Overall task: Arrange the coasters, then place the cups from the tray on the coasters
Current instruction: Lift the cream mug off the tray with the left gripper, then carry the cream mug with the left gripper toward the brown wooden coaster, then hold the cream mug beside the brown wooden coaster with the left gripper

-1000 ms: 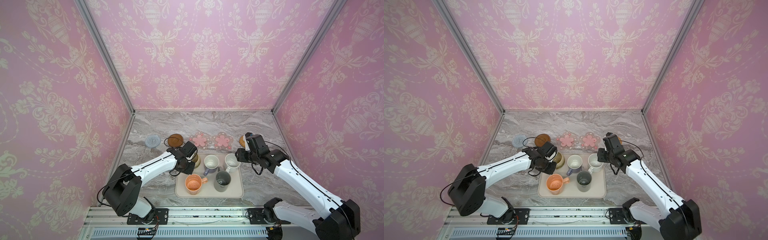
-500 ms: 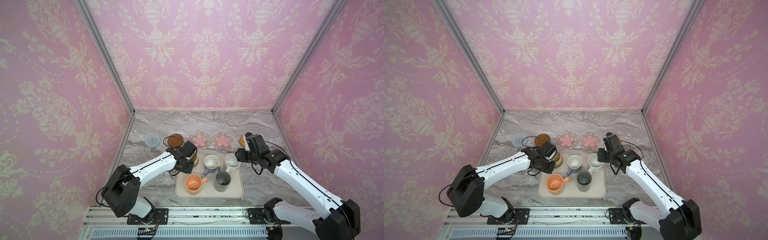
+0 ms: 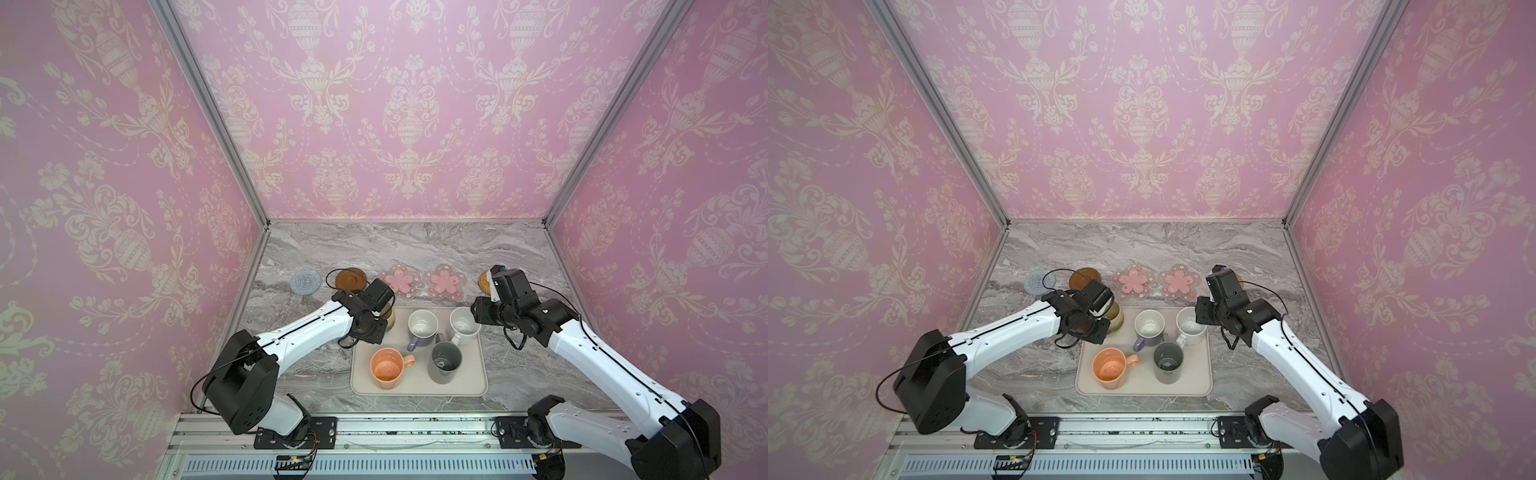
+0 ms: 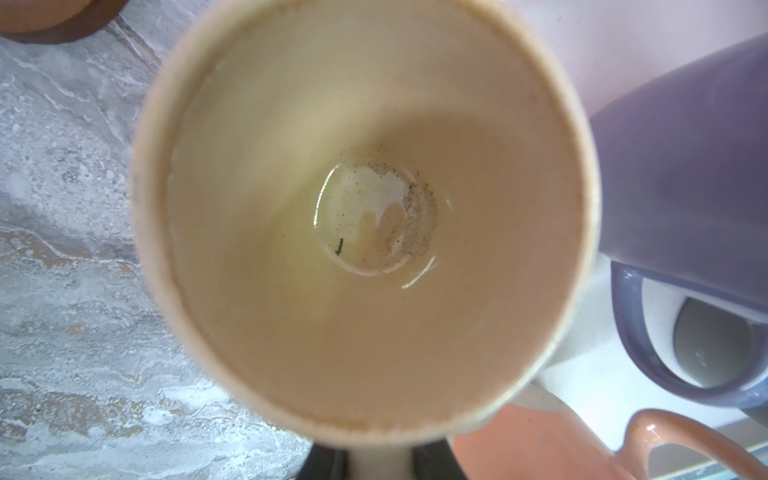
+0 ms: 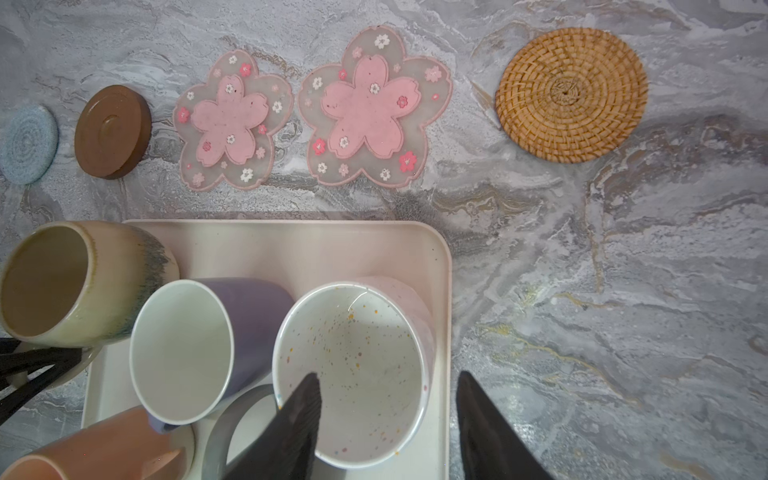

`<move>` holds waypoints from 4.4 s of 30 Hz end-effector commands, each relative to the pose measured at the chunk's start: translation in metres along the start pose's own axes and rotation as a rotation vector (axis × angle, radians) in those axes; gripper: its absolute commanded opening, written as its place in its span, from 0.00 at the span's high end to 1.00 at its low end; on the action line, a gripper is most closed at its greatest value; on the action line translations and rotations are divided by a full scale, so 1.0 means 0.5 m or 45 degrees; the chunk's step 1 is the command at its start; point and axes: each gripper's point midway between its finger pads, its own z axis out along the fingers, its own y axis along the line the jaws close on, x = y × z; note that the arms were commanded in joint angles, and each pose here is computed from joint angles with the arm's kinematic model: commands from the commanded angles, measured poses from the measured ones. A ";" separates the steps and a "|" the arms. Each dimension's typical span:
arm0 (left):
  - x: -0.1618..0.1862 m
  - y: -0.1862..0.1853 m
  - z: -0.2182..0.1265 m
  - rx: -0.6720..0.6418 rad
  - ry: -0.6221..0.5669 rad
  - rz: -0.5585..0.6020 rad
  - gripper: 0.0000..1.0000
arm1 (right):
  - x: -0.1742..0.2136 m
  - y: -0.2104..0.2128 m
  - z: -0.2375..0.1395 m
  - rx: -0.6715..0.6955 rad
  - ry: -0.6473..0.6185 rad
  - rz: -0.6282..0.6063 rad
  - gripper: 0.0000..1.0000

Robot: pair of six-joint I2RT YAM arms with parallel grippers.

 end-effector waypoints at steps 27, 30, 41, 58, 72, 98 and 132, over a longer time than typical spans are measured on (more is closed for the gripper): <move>0.014 0.020 0.008 -0.003 -0.036 -0.085 0.88 | -0.003 0.003 -0.001 0.012 0.011 -0.029 0.45; 0.020 0.022 0.009 -0.006 -0.027 -0.087 0.75 | -0.004 0.005 0.000 0.008 0.012 -0.024 0.45; 0.015 0.041 0.030 -0.095 -0.014 -0.089 0.60 | 0.003 0.002 0.000 0.008 0.017 -0.014 0.45; -0.002 0.054 0.041 -0.150 -0.061 -0.112 0.91 | 0.006 0.001 0.001 0.012 0.023 -0.012 0.45; -0.060 0.063 -0.058 -0.146 -0.295 -0.127 1.00 | 0.008 -0.001 -0.007 0.005 0.010 -0.009 0.45; -0.131 0.268 -0.101 -0.262 -0.277 -0.328 1.00 | -0.014 -0.013 -0.021 0.072 -0.021 -0.044 0.45; -0.216 0.535 -0.044 -0.396 -0.176 -0.587 1.00 | -0.028 -0.034 0.004 0.203 0.025 -0.092 0.44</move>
